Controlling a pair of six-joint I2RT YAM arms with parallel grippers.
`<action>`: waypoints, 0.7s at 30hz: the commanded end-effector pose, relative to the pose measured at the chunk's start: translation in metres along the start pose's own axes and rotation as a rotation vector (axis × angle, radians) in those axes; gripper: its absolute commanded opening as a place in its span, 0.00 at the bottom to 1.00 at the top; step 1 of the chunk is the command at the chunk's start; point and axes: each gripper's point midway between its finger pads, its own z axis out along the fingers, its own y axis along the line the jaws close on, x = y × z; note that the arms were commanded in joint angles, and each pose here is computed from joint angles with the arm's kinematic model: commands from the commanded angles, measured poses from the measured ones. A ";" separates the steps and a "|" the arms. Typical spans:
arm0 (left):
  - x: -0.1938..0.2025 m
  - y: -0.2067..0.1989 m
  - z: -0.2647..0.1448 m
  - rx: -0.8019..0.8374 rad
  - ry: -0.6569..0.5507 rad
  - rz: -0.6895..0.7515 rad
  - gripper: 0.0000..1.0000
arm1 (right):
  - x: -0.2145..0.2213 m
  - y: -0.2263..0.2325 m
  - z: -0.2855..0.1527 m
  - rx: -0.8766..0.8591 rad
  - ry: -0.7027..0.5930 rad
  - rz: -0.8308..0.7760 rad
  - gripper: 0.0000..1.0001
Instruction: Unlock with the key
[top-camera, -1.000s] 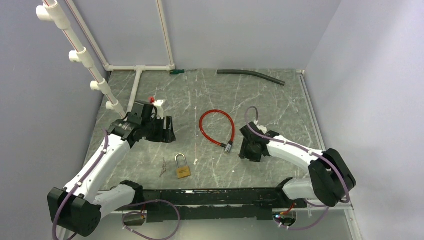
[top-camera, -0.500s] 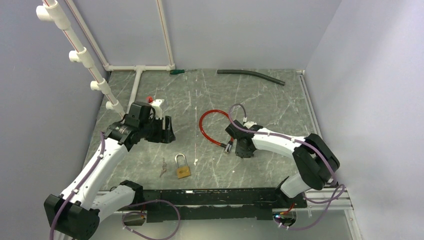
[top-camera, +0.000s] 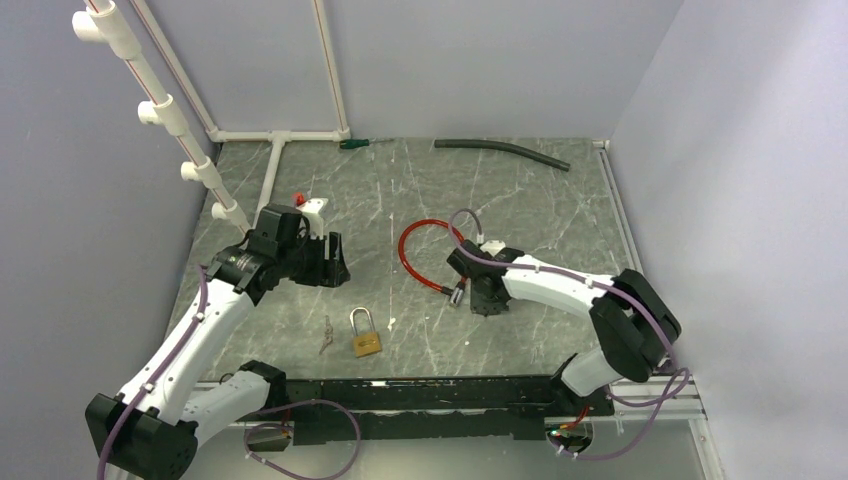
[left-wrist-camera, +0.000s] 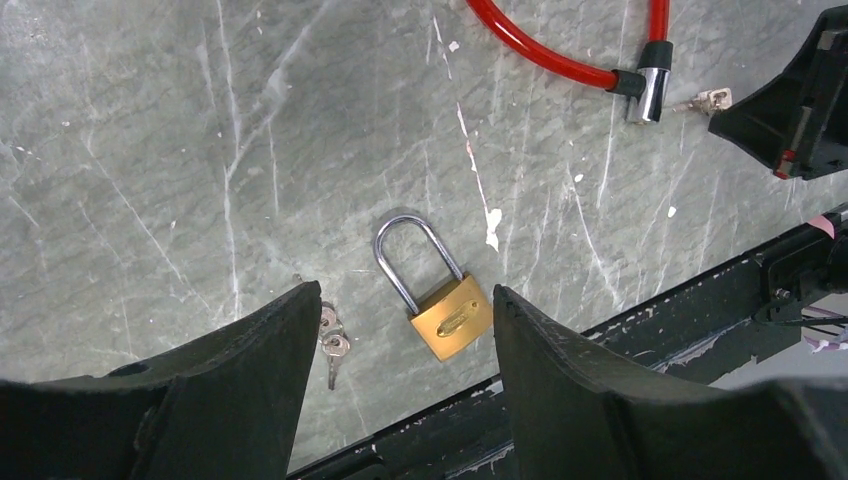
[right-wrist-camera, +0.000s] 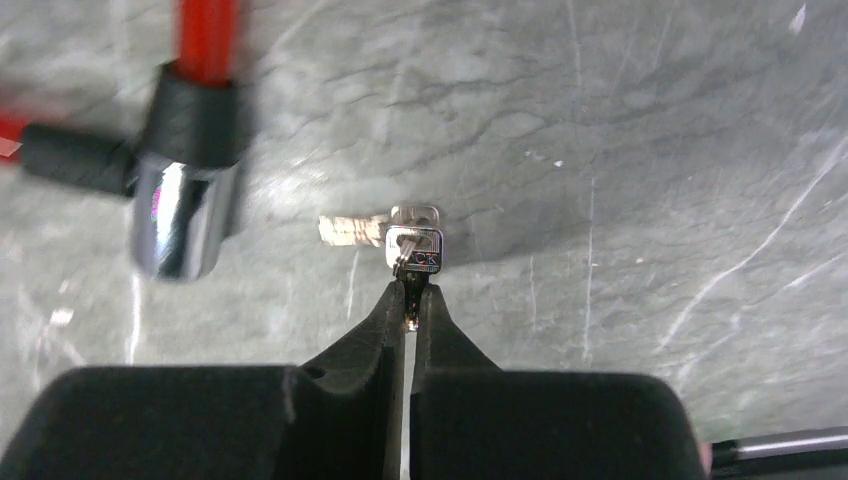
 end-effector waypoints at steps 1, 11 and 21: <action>-0.009 -0.012 -0.007 0.056 -0.041 0.016 0.68 | -0.028 0.018 -0.052 -0.146 -0.106 -0.246 0.00; -0.031 -0.087 -0.015 0.457 -0.084 -0.009 0.69 | -0.052 0.074 -0.189 -0.700 -0.462 -0.538 0.00; -0.031 -0.178 -0.024 0.857 -0.035 0.092 0.62 | 0.006 0.108 -0.230 -0.900 -0.541 -0.875 0.00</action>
